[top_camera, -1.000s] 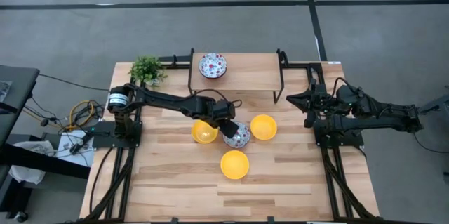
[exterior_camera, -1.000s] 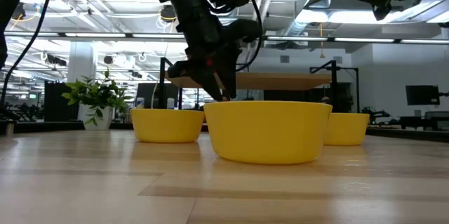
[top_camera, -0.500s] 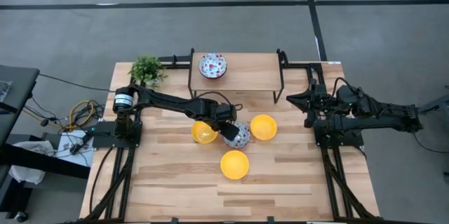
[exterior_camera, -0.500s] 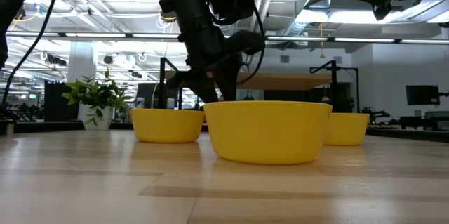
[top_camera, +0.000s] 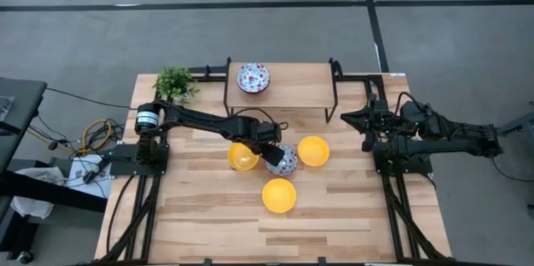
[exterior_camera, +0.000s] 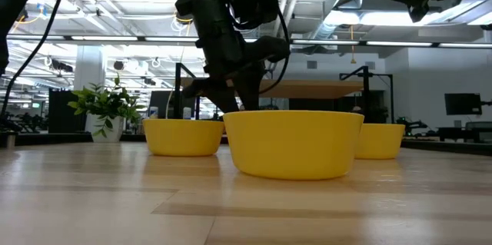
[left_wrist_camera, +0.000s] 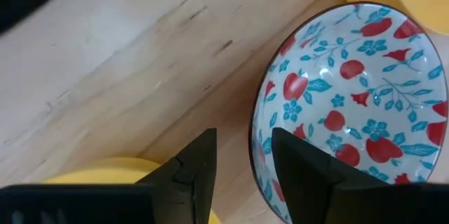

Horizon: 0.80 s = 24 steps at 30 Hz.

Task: Pick & Place Mini bowls
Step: Stack the white bowl on the white bowls on the shelf

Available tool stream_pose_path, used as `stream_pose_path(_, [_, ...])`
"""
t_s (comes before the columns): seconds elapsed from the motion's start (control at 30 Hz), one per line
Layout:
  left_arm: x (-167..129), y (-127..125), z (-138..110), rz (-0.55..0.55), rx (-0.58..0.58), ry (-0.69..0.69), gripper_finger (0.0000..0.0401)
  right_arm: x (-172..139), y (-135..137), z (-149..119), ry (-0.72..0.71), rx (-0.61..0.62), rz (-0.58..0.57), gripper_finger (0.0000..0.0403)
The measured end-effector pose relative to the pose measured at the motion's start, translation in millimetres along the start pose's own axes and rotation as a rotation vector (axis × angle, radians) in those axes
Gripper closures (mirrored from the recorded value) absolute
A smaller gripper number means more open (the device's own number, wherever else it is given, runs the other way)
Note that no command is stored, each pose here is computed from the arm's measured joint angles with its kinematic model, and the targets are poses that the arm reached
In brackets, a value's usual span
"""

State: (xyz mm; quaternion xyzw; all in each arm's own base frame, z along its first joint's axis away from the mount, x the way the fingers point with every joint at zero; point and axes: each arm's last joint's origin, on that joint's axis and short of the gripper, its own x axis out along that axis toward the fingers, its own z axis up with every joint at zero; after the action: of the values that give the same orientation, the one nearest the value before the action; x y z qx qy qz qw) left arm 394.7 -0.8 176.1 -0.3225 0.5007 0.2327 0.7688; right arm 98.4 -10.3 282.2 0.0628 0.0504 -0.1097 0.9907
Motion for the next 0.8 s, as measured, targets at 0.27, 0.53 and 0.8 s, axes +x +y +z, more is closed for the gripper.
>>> stream_pose_path(0.27, [1.4,2.3,3.4,0.014,-0.007,-0.023,0.0265,0.0,0.0,0.0,0.000,0.000,0.000,0.0386])
stream_pose_path(0.53, [3.2,1.6,3.0,0.006,-0.006,-0.018,0.0265,-0.1,0.0,0.1,-0.001,0.001,0.000,0.0386])
stream_pose_path(0.8, [7.2,6.0,6.7,-0.001,-0.021,0.002,0.0265,0.0,0.0,0.0,-0.001,0.000,0.000,0.0386])
